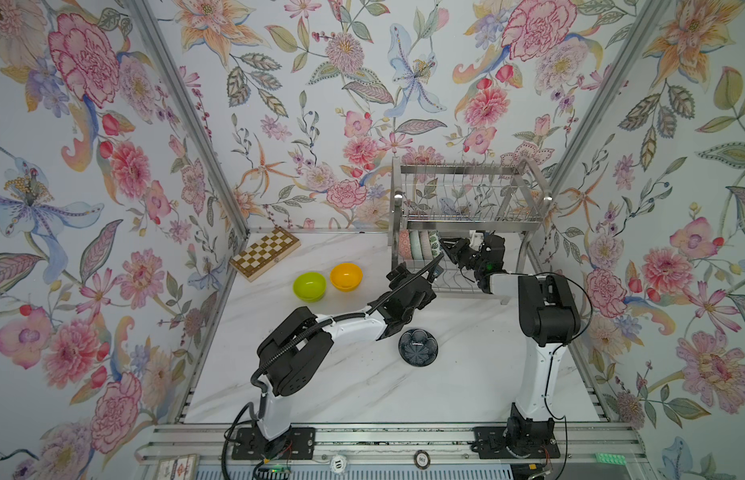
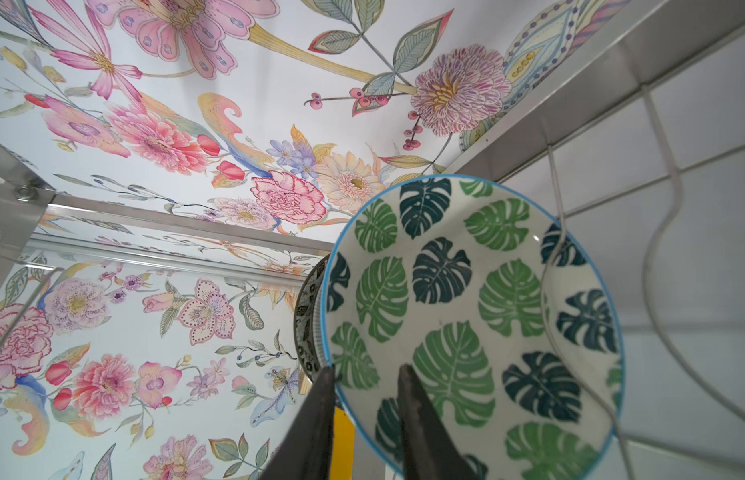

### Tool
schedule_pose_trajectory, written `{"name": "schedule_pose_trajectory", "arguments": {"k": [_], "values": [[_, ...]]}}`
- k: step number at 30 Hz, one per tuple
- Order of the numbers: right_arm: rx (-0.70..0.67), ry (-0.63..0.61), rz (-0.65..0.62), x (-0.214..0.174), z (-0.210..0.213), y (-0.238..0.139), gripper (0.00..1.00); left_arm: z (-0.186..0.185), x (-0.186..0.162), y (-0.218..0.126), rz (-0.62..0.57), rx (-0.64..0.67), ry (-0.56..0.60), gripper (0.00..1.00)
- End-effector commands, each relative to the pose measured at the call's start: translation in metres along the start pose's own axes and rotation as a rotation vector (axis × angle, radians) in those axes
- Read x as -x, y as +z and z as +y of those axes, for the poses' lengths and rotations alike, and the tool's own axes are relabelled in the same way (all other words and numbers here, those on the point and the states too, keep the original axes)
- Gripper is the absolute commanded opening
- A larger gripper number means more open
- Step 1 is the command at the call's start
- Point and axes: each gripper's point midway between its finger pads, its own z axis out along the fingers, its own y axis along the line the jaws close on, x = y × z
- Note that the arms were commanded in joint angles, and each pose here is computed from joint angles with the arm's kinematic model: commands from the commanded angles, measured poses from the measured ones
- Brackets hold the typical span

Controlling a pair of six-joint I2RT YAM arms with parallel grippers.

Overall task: Load the bowls into the dish rack
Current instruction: 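Lower left gripper onto the dark patterned bowl rim while right gripper withdraws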

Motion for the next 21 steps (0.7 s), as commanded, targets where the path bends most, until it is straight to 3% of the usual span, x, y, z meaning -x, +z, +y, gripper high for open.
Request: {"name": "schedule_pose_trajectory", "arguments": {"k": [1,9,11,14,18,21], "values": [[0.038,-0.07,-0.05,0.007,0.029,-0.015,0.31,0.012,0.005,-0.017,-0.018,-0.012,-0.099,0.99],[-0.012,-0.108,-0.065,-0.021,0.035,-0.051,0.46,0.015,-0.004,-0.05,-0.027,-0.091,-0.268,0.99],[-0.046,-0.133,-0.058,-0.033,0.034,-0.061,0.53,0.013,-0.011,-0.058,-0.024,-0.125,-0.301,0.99],[-0.138,-0.197,-0.023,-0.054,0.029,-0.074,0.72,0.012,-0.018,-0.075,-0.043,-0.173,-0.382,0.99],[-0.249,-0.285,0.02,-0.086,0.024,-0.093,0.98,0.021,-0.023,-0.101,-0.101,-0.237,-0.563,0.99],[-0.352,-0.361,0.053,-0.105,0.018,-0.109,0.99,0.018,-0.036,-0.111,-0.085,-0.297,-0.668,0.99]]}}
